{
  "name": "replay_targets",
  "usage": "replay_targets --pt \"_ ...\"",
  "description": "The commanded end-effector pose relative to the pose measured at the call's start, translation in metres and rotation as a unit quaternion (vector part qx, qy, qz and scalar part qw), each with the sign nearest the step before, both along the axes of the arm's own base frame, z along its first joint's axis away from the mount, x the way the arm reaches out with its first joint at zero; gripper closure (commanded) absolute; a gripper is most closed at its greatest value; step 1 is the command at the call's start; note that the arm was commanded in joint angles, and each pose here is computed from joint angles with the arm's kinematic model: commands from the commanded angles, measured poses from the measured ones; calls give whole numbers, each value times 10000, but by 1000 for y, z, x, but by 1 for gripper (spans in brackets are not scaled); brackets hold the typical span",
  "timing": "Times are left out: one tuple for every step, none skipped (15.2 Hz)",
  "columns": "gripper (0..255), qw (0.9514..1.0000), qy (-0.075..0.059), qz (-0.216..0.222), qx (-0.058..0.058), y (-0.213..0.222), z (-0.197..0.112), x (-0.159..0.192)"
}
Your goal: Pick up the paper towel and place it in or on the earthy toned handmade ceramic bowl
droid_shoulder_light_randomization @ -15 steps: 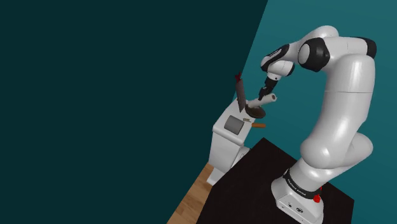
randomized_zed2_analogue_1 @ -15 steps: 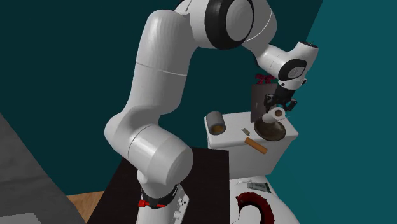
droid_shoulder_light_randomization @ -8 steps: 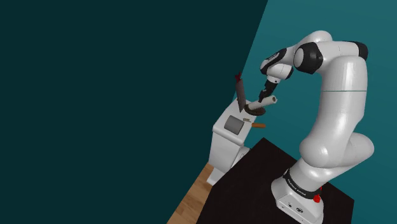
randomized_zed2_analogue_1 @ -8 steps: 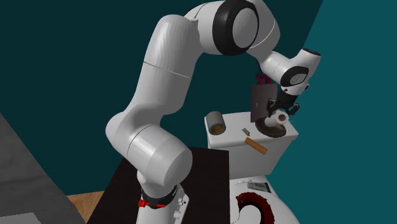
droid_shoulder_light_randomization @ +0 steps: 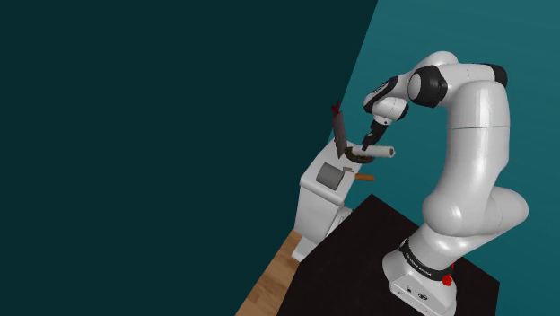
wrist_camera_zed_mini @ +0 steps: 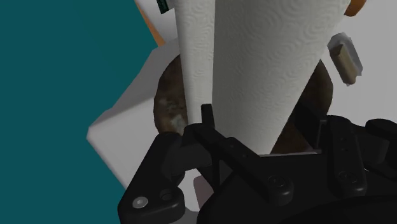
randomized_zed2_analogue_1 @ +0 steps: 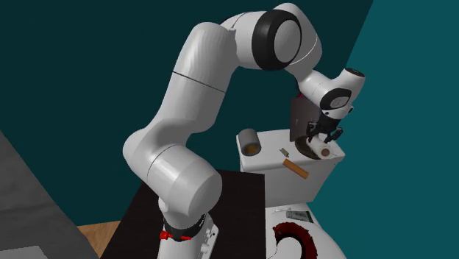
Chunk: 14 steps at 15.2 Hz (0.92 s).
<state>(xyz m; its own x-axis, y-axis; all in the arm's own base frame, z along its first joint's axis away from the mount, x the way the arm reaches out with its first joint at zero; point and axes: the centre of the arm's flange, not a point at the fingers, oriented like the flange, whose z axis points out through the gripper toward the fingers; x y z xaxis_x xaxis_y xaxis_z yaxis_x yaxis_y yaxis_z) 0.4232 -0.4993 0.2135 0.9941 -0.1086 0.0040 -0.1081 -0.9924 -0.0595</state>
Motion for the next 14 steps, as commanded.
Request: replay_targets --pt "255 10000 6 27 27 4 -12 3" --pt "255 10000 6 27 27 4 -12 3" --pt "255 10000 6 27 27 4 -12 3" --pt "255 10000 6 27 27 4 -12 3" --pt "255 10000 6 27 27 4 -12 3" --pt "255 10000 6 27 27 4 -12 3" --pt "255 10000 6 27 27 4 -12 3" --pt "255 10000 6 27 27 4 -12 3" --pt "0 10000 6 27 27 4 -12 3" --pt "0 10000 6 27 27 4 -12 3" --pt "0 10000 6 27 27 4 -12 3" --pt "0 10000 6 27 27 4 -12 3" --pt "0 10000 6 27 27 4 -12 3" --pt "0 10000 6 27 27 4 -12 3"
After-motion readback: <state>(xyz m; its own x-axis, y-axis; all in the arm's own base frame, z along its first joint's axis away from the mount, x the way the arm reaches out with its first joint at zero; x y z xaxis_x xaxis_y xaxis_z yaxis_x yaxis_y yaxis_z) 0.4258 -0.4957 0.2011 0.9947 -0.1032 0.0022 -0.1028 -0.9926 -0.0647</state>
